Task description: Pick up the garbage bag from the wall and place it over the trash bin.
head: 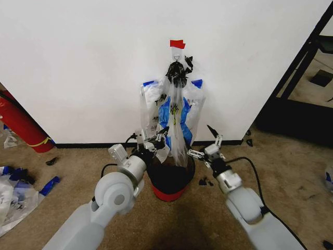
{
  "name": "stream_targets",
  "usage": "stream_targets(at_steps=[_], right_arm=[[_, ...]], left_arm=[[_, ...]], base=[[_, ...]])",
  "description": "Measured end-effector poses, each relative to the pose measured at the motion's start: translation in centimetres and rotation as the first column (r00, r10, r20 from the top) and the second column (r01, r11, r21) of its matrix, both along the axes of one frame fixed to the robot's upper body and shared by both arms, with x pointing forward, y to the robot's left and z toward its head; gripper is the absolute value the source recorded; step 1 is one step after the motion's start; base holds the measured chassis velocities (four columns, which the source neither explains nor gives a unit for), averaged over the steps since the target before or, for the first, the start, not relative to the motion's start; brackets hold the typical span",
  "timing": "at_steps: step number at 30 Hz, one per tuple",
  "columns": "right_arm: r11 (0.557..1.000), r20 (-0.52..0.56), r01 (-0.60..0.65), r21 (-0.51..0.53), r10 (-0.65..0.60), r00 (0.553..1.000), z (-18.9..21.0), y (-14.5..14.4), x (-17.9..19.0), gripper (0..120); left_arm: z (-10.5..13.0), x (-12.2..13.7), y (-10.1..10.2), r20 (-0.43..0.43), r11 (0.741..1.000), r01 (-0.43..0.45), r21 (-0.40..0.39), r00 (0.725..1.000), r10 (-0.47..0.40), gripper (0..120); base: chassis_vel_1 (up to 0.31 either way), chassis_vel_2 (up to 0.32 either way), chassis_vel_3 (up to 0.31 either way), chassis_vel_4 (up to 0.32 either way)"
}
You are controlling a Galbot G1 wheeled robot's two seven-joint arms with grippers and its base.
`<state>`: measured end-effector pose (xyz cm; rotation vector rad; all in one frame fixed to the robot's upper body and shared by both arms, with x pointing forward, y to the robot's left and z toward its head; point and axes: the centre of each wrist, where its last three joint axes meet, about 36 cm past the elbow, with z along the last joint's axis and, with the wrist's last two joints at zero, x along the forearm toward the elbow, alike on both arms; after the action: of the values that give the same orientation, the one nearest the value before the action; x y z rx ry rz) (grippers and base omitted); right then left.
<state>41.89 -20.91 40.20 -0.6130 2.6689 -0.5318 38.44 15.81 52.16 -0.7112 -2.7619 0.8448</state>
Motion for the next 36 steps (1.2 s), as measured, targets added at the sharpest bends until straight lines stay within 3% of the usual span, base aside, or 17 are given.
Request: stream_targets(at_steps=[3, 8, 10, 15, 26, 31, 36], right_arm=[[1.000, 0.000, -0.001, -0.014, 0.001, 1.000, -0.3, 0.1, 0.3, 86], [0.999, 0.005, -0.006, -0.034, 0.006, 1.000, -0.9, 0.6, 1.0, 60], [0.999, 0.006, -0.007, -0.036, 0.007, 1.000, -0.9, 0.6, 1.0, 57], [0.999, 0.008, -0.009, -0.046, 0.009, 1.000, -1.1, 0.7, 1.1, 35], [1.000, -0.003, 0.002, -0.017, -0.002, 1.000, -1.3, 0.6, 0.5, 0], [0.999, -0.012, 0.015, 0.029, -0.015, 1.000, -1.0, 0.3, -0.6, 0], [0.986, -0.040, 0.045, 0.163, -0.039, 0.998, 0.5, -0.3, -3.4, 0]], left_arm=[[0.0, 0.0, 0.0, 0.000, 1.000, 0.000, 0.000, 1.000, 0.000, 0], [0.0, -0.1, 0.1, -0.001, 1.000, 0.001, 0.005, 1.000, -0.001, 0], [0.0, -0.1, 0.1, -0.001, 1.000, 0.001, 0.006, 1.000, -0.001, 0], [0.0, -0.2, 0.1, -0.001, 1.000, 0.002, 0.006, 1.000, -0.002, 0], [0.1, -0.3, 0.2, 0.002, 1.000, -0.001, 0.008, 1.000, 0.001, 0], [0.1, -0.6, 0.6, 0.010, 1.000, -0.011, 0.024, 1.000, 0.011, 0], [0.2, -2.9, 2.1, 0.027, 0.997, -0.024, 0.076, 0.999, 0.022, 0]], base=[[0.000, 0.000, 0.000, 0.000], [0.000, 0.000, 0.000, 0.000], [0.000, 0.000, 0.000, 0.000], [0.000, 0.000, 0.000, 0.000], [0.000, 0.000, 0.000, 0.000], [0.000, 0.000, 0.000, 0.000], [0.000, 0.000, 0.000, 0.000]])
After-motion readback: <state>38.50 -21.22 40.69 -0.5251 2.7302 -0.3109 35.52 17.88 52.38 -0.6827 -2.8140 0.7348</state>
